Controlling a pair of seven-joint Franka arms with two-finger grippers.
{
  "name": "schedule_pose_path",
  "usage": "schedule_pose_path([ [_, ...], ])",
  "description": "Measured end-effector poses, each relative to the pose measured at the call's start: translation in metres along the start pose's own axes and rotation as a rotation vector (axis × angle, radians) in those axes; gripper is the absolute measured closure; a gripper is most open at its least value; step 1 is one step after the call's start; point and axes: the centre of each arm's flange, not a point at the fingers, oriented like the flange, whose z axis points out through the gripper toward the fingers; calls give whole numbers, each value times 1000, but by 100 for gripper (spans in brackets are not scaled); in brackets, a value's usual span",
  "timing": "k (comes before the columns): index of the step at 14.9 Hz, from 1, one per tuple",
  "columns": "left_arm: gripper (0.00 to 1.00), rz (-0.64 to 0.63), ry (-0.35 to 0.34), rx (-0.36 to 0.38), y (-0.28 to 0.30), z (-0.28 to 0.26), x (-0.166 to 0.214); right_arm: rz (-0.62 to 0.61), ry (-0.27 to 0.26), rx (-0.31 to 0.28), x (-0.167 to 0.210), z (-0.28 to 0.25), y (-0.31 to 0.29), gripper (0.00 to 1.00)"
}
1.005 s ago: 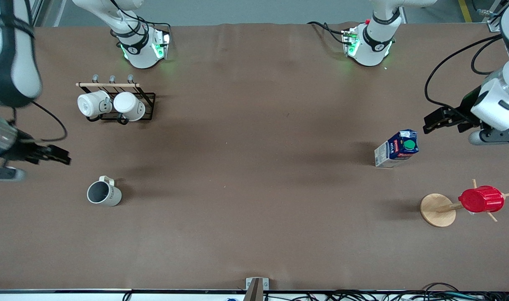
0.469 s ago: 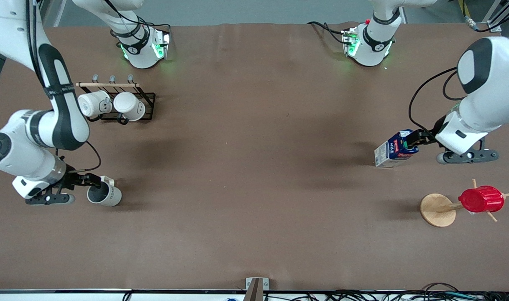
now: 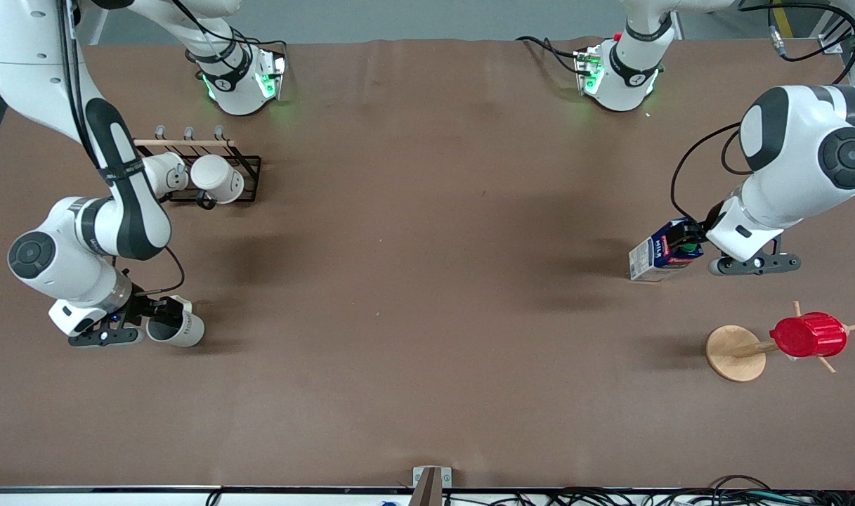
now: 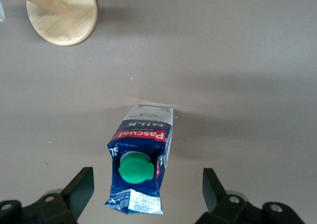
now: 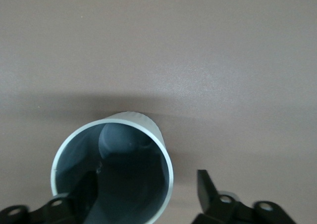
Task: Place cup and milk on table
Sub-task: 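Grasp the grey mug with the right gripper while the left gripper grasps the milk, then carry the grey mug with the right gripper toward the table middle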
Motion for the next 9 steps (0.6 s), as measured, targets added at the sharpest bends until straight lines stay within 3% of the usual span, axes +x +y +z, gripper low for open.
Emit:
schedule_pose_path([
  [1,3,-7,0,-1,-5,6,-1,-1,-2,0,0,3,0,13],
  [2,4,-7,1,-1,-9,10,-2,-1,-2,0,-1,4,0,20],
  [5,4,9,-4,-2,-11,20,-5,0,3,-1,-1,9,0,55],
  [9,4,13,-4,-2,-11,23,-6,31,4,-2,-3,13,14,93],
])
